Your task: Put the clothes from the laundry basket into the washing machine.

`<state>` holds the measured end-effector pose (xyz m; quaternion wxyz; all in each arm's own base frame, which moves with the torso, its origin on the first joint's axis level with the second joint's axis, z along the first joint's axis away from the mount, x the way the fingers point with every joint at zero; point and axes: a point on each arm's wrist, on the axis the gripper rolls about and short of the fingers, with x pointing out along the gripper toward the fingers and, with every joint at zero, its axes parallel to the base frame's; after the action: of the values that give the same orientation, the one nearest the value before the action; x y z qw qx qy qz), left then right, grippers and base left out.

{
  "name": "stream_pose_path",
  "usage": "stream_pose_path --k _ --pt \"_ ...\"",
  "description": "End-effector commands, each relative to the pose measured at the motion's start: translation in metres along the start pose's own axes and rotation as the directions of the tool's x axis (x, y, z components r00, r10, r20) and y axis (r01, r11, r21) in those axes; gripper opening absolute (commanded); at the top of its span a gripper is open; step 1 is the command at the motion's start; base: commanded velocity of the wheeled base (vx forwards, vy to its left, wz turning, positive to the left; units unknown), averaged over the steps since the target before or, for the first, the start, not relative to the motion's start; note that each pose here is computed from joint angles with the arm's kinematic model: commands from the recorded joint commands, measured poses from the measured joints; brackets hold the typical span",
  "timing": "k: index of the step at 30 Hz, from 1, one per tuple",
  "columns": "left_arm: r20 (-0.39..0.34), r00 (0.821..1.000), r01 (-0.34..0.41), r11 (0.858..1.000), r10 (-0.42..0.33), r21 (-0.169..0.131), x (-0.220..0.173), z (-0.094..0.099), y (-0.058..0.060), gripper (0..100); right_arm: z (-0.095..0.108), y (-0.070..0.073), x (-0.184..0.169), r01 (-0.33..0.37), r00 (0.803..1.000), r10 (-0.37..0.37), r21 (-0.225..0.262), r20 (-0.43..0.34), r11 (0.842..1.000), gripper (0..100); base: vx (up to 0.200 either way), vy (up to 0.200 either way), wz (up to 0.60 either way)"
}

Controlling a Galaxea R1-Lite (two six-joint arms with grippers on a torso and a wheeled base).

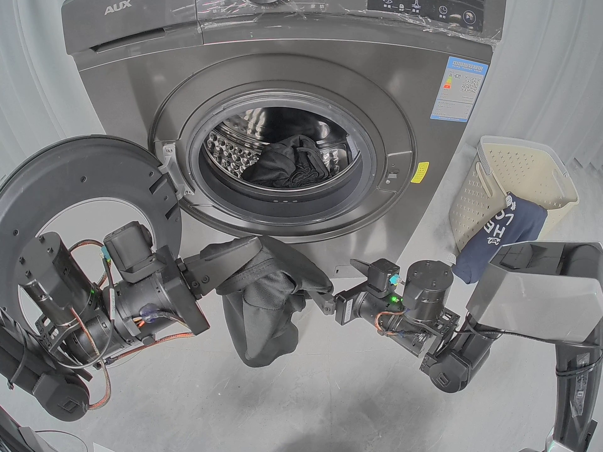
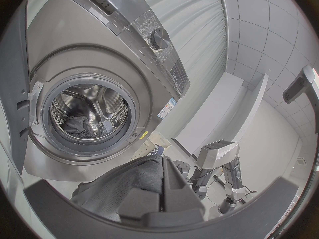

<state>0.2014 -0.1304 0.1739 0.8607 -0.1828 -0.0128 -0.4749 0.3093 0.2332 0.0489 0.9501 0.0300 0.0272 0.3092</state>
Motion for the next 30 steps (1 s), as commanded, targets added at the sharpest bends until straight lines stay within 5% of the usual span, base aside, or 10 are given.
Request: stream_pose_path --k 1,8,13,19,30 --pt "-0.002 1.000 -0.001 1.000 0.001 -0.002 -0.001 -0.001 0.000 0 0.005 -0.010 0.001 0.023 1.000 -0.023 0.000 0.018 1.000 100 0.000 0.000 0.00" --pt "-0.003 1.000 0.000 1.000 0.000 -0.002 -0.001 0.000 0.000 0 0.024 -0.013 -0.003 0.026 0.998 -0.026 -0.002 0.060 1.000 100 0.000 0.000 0.00" --pt "-0.001 1.000 0.000 1.000 0.000 -0.001 0.000 0.000 0.000 0 0.016 0.013 -0.001 -0.043 0.998 0.043 -0.003 0.044 0.999 100 0.000 0.000 0.00" --pt "0.003 1.000 -0.002 1.000 0.002 0.001 0.001 0.001 0.001 0 0.015 0.023 0.003 -0.079 0.995 0.079 -0.003 0.055 0.997 100 0.000 0.000 0.00" --pt "0.025 1.000 -0.016 1.000 0.016 0.009 0.003 0.005 0.003 0 0.008 0.009 -0.013 -0.054 0.999 0.054 0.003 -0.003 0.999 100 0.000 0.000 0.00"
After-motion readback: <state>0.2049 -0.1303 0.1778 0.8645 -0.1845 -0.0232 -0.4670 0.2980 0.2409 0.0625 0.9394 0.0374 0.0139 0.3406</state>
